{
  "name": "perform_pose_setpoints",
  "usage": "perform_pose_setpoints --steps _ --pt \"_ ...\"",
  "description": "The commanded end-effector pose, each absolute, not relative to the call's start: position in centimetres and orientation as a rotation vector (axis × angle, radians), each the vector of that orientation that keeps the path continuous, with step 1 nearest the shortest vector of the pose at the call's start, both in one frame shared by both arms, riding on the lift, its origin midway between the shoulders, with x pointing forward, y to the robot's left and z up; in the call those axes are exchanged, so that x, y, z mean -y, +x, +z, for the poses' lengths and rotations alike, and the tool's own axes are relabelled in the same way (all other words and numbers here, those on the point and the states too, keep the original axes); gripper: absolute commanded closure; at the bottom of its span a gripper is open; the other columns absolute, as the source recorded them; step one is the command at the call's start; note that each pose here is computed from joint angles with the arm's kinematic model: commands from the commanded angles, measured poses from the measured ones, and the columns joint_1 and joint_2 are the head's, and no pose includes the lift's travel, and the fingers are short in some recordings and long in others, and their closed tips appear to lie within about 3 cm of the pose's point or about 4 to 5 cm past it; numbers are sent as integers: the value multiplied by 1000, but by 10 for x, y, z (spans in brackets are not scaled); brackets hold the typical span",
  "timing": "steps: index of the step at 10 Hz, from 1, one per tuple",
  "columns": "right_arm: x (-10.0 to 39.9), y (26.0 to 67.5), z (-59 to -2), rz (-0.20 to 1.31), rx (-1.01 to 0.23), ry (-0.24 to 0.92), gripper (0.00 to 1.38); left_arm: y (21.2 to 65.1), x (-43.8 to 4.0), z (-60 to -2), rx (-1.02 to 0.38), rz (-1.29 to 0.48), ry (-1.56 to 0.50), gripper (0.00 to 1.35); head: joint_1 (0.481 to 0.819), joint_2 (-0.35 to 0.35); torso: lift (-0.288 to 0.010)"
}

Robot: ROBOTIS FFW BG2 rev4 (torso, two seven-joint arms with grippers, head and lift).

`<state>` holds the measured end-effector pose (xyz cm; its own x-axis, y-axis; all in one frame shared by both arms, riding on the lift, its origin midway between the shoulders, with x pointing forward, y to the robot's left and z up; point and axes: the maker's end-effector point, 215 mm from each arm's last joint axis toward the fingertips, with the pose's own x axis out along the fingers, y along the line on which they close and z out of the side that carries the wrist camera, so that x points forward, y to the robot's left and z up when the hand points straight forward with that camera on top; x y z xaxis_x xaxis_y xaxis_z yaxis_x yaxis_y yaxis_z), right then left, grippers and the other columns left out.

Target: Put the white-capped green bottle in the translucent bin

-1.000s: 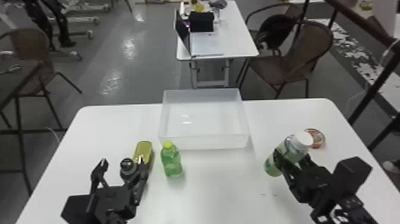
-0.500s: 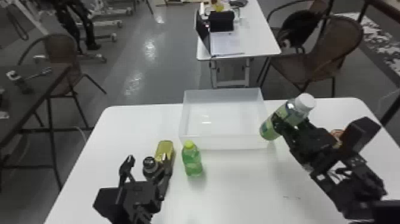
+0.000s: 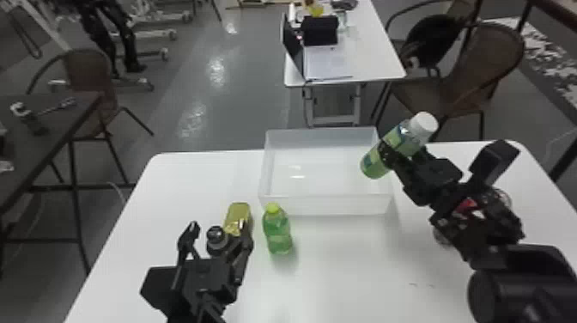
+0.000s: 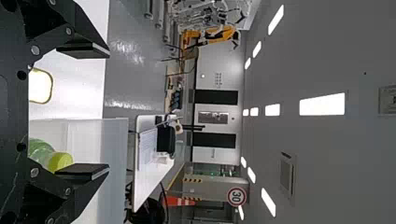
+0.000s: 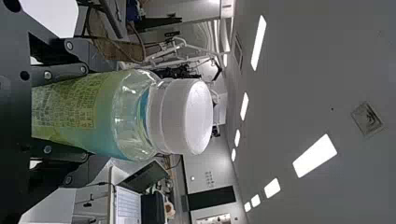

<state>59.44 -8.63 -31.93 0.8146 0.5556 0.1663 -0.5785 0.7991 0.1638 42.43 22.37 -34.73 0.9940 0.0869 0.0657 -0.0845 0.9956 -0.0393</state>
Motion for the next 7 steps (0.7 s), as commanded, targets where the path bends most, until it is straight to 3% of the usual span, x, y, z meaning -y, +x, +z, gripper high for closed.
perform_pose_setpoints --steps 1,7 --pt "83 612 -325 639 110 200 921 425 -224 -346 71 88 -43 404 695 145 -20" --pt "58 643 -368 743 13 127 920 429 -223 -347 82 83 -59 404 695 174 -20"
